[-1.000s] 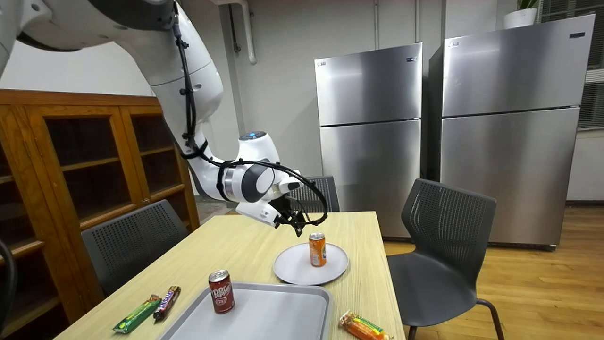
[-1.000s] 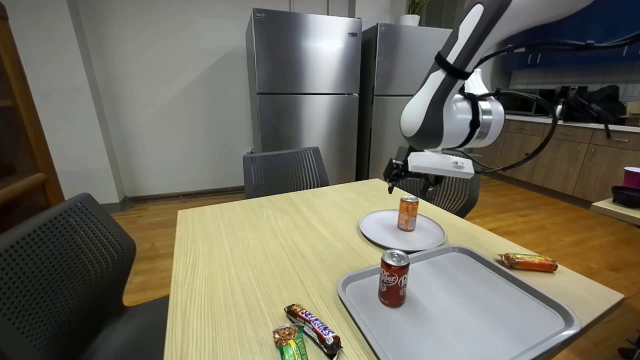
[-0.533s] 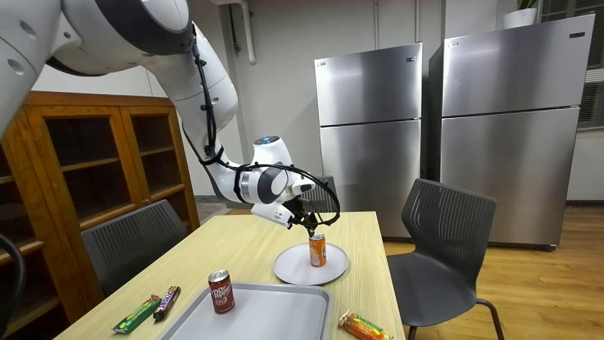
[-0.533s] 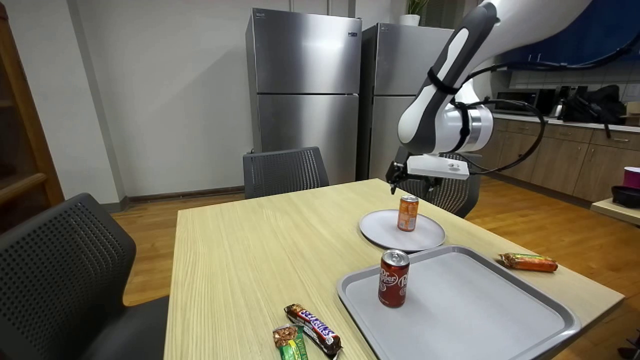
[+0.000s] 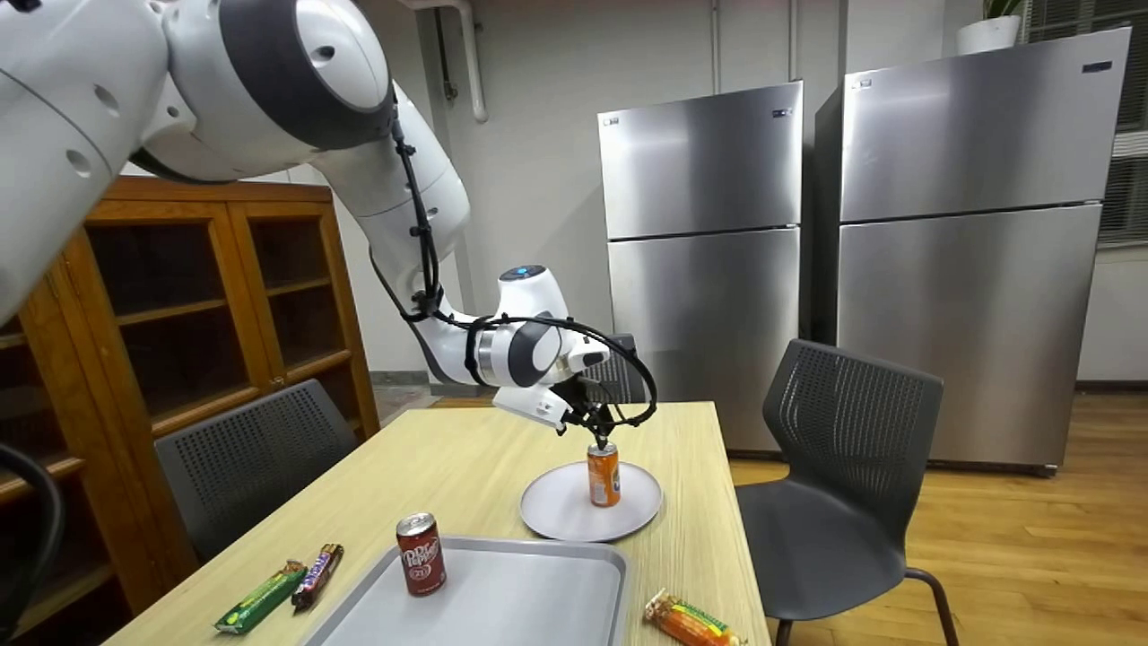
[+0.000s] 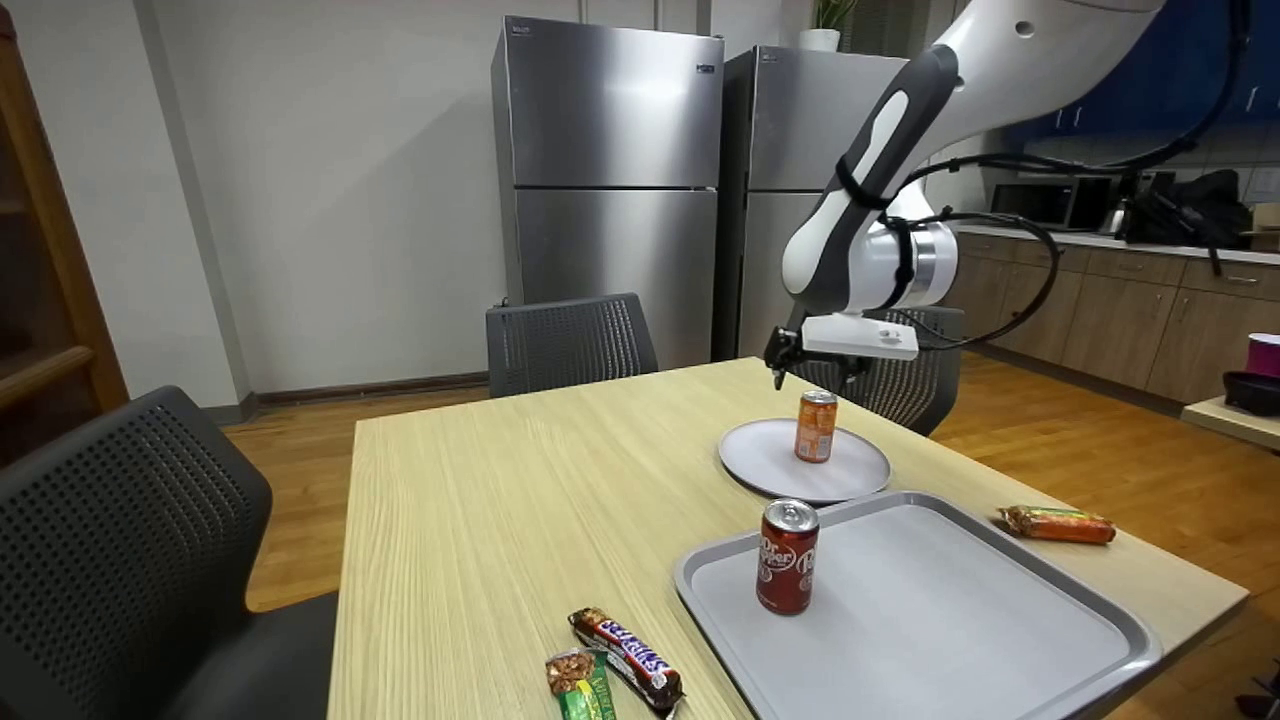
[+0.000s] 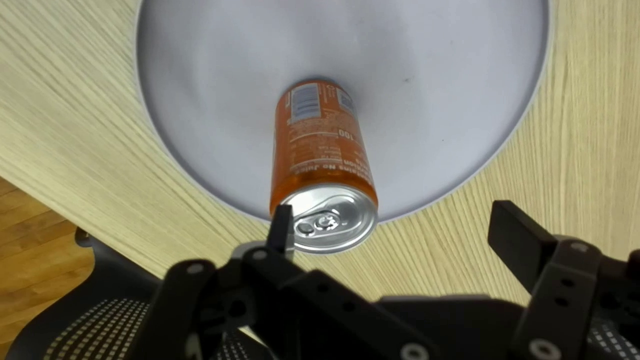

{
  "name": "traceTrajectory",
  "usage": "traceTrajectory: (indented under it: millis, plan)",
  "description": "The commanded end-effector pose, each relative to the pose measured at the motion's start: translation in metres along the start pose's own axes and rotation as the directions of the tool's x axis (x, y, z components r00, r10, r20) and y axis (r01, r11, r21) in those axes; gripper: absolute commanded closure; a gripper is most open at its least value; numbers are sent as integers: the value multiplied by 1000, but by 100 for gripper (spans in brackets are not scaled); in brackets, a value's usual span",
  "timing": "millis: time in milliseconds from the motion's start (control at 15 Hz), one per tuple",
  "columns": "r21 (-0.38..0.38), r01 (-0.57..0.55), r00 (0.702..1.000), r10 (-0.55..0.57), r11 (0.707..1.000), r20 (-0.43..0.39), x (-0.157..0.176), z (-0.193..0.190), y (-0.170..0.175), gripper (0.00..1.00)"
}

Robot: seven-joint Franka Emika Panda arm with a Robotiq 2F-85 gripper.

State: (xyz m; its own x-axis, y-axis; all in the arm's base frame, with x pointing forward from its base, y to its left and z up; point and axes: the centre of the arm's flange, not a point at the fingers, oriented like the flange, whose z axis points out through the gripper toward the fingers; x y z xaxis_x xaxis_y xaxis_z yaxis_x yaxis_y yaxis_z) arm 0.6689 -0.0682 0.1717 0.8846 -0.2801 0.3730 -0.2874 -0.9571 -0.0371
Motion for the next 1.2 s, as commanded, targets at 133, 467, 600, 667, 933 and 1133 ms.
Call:
traceTrajectory:
  millis: [133,467,600,667,933,1133]
  plan:
    - [-20,-7,1000,8,1000,26,26,18,6,0]
    - [-34,-12,999,13,999,37,31,23,15,0]
    - [-38,-12,999,14,999,46,31,27,17,0]
    - [-42,-13,999,15,999,51,31,30,18,0]
    - [-49,-9,998,12,999,60,30,38,17,0]
    - [-55,-8,998,11,998,62,29,45,17,0]
